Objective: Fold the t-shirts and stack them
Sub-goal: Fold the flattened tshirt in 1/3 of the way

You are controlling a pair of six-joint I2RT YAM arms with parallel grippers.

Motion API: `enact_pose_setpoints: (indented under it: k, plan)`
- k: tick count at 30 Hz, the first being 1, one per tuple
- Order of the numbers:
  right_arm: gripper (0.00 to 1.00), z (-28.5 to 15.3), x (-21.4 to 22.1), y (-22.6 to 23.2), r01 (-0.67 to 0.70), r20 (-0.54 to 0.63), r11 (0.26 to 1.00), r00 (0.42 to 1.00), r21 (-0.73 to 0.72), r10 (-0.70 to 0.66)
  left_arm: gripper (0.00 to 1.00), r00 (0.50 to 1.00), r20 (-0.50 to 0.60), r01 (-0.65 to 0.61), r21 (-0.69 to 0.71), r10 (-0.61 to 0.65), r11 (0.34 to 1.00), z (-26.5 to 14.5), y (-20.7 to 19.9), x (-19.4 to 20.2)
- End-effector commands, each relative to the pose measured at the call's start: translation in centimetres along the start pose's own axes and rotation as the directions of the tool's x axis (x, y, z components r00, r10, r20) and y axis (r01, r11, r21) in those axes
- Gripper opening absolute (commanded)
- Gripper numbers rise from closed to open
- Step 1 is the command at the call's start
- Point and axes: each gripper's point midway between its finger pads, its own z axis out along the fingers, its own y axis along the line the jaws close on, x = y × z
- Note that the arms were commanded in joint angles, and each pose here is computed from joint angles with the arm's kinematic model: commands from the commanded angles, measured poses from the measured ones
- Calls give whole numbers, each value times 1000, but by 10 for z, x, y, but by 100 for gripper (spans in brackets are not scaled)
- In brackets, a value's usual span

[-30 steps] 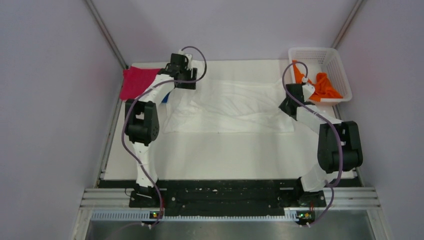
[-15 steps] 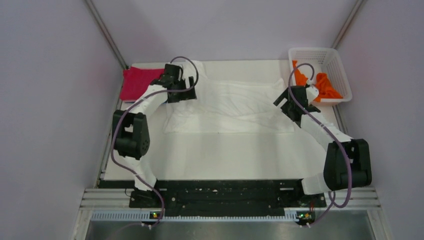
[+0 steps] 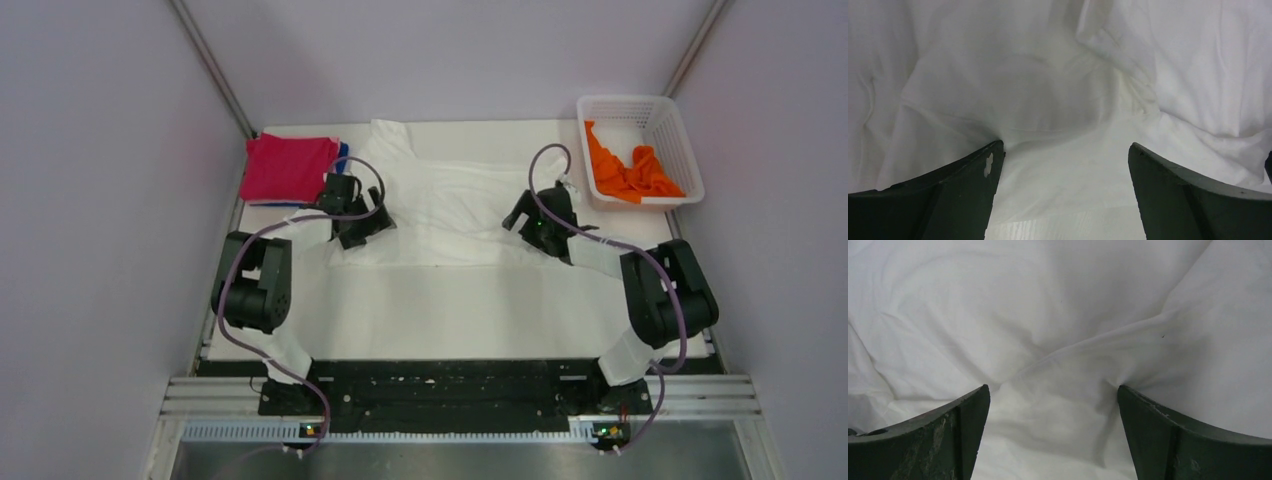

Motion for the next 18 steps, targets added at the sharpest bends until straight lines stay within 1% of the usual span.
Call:
enact_pose_setpoints:
  k: [1, 5, 9, 13, 18]
  plan:
    - [99, -4, 31, -16, -24, -36, 1000, 999, 14, 24, 98, 998, 30, 57, -28, -56, 998, -2, 15, 9]
    - [99, -27, 56, -44, -36, -66, 997, 997, 71, 40, 97, 997, 27, 72, -37, -71, 997, -19, 28, 33]
    - [99, -54, 78, -72, -30, -108, 992, 993, 125, 44, 97, 994, 5, 112, -103, -112, 988, -41, 55, 68]
    - [99, -85, 96, -86, -29, -138, 992, 989, 121, 45, 97, 989, 13, 148, -127, -147, 981, -71, 74, 101]
    - [99, -116, 109, -90, -18, -163, 997, 986, 76, 31, 97, 985, 13, 175, -103, -174, 979, -99, 81, 133]
